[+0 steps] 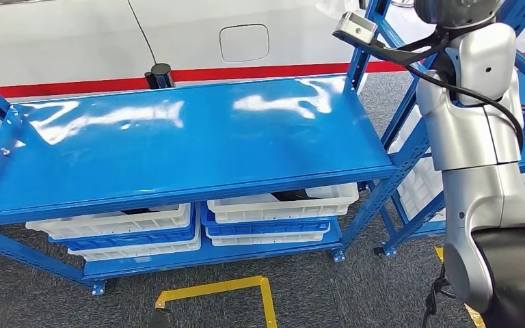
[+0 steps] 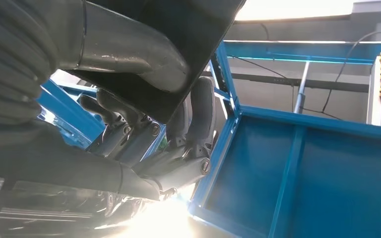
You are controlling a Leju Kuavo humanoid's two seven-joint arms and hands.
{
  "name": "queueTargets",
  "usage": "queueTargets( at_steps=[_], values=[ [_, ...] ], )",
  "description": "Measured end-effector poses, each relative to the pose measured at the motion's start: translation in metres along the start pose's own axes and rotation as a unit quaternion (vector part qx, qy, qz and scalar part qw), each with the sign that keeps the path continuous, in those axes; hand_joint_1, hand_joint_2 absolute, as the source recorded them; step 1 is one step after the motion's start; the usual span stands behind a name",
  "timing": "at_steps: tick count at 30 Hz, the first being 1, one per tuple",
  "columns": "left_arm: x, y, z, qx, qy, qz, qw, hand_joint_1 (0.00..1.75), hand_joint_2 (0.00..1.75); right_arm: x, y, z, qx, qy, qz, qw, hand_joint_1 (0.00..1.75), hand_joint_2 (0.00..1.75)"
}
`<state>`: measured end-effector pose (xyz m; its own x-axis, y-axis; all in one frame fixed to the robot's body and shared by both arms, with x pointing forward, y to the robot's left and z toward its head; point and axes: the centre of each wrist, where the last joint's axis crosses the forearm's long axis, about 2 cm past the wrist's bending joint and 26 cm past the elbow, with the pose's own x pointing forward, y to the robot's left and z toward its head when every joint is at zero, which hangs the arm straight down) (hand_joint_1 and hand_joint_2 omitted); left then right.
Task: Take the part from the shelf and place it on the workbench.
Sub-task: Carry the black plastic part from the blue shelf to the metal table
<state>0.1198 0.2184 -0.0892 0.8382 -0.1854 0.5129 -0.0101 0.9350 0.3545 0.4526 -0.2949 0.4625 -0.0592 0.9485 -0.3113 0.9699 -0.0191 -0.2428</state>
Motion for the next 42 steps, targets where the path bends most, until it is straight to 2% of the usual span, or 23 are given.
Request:
queueTargets(
  at_steps=[18, 27, 42],
  values=[
    [-0.002, 0.001, 0.001, 0.014, 0.021, -0.017, 1.000, 0.00, 0.00, 0.009, -0.007, 0.011, -0.012, 0.001, -0.006, 1.000, 1.75, 1.75],
    [-0.002, 0.000, 0.001, 0.000, 0.015, -0.012, 1.000, 0.00, 0.00, 0.006, -0.008, 0.022, -0.011, 0.003, -0.009, 1.000, 1.75, 1.75],
    [-0.001, 0.000, 0.001, -0.004, 0.011, -0.011, 1.000, 0.00, 0.00, 0.005, -0.017, 0.020, -0.032, -0.005, -0.010, 0.999, 1.75, 1.75]
  ],
)
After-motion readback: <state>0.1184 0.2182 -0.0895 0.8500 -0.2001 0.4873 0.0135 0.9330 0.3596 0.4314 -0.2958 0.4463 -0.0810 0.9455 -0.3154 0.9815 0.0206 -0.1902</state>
